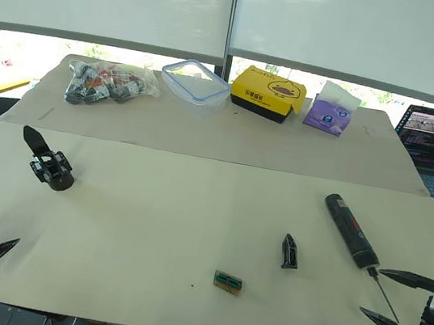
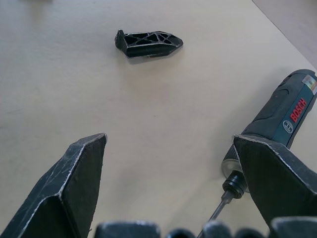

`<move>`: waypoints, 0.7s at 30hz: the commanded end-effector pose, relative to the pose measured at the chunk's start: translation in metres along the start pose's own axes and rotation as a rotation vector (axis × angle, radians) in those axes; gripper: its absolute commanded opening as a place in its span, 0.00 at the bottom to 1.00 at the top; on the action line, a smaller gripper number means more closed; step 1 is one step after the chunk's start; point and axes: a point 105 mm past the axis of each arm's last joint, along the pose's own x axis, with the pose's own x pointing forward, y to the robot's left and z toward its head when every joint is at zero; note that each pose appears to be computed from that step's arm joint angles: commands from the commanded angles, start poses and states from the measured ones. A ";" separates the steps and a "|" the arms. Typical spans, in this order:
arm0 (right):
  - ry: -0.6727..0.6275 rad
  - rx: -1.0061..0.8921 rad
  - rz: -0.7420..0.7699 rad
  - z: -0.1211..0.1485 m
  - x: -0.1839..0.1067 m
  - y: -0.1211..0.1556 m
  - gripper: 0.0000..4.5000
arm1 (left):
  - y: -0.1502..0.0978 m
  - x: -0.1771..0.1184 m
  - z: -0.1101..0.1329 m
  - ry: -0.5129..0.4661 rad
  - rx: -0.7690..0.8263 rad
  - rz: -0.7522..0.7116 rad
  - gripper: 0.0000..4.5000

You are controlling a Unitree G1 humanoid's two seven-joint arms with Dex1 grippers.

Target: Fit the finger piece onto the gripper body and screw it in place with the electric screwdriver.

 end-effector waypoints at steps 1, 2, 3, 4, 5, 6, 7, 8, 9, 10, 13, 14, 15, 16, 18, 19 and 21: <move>-0.045 -0.015 -0.007 0.015 0.008 -0.003 0.99 | 0.013 -0.005 0.014 -0.066 -0.033 0.067 1.00; -0.088 0.014 0.009 0.024 0.018 0.000 0.99 | 0.018 -0.008 0.017 -0.107 -0.090 0.109 1.00; -0.117 0.037 0.021 0.030 0.025 0.002 0.99 | 0.021 -0.011 0.019 -0.136 -0.130 0.137 1.00; -0.148 0.055 0.036 0.037 0.031 0.005 0.99 | 0.022 -0.014 0.020 -0.158 -0.168 0.163 1.00; -0.239 0.069 0.045 0.053 0.038 0.009 0.99 | 0.021 -0.018 0.016 -0.177 -0.196 0.220 1.00; -0.356 0.067 0.046 0.071 0.045 0.013 0.99 | 0.020 -0.024 0.010 -0.196 -0.240 0.294 1.00; -0.442 0.065 0.045 0.086 0.050 0.016 0.99 | 0.019 -0.030 0.003 -0.207 -0.281 0.368 1.00; -0.493 0.073 0.052 0.095 0.054 0.021 0.99 | 0.015 -0.034 -0.004 -0.208 -0.309 0.422 1.00; -0.530 0.061 0.052 0.102 0.060 0.025 0.99 | 0.009 -0.039 -0.013 -0.203 -0.352 0.473 1.00; -0.584 0.050 0.048 0.110 0.064 0.029 0.99 | 0.003 -0.042 -0.022 -0.191 -0.383 0.514 1.00; -0.693 -0.007 0.034 0.126 0.072 0.036 0.99 | -0.011 -0.044 -0.035 -0.182 -0.455 0.584 1.00; -0.706 -0.023 0.030 0.127 0.075 0.037 0.99 | -0.014 -0.040 -0.034 -0.188 -0.465 0.589 1.00; -0.717 -0.031 0.026 0.129 0.078 0.037 0.99 | -0.015 -0.036 -0.033 -0.191 -0.464 0.590 1.00; -0.722 -0.021 0.025 0.129 0.080 0.036 0.99 | -0.017 -0.029 -0.029 -0.202 -0.461 0.577 1.00; -0.725 -0.016 0.032 0.129 0.083 0.035 0.99 | -0.017 -0.015 -0.020 -0.223 -0.453 0.548 1.00; -0.723 -0.014 0.042 0.129 0.084 0.036 0.99 | -0.016 -0.006 -0.015 -0.237 -0.458 0.525 1.00; -0.717 -0.013 0.052 0.127 0.085 0.035 0.99 | -0.014 0.013 -0.005 -0.242 -0.441 0.475 1.00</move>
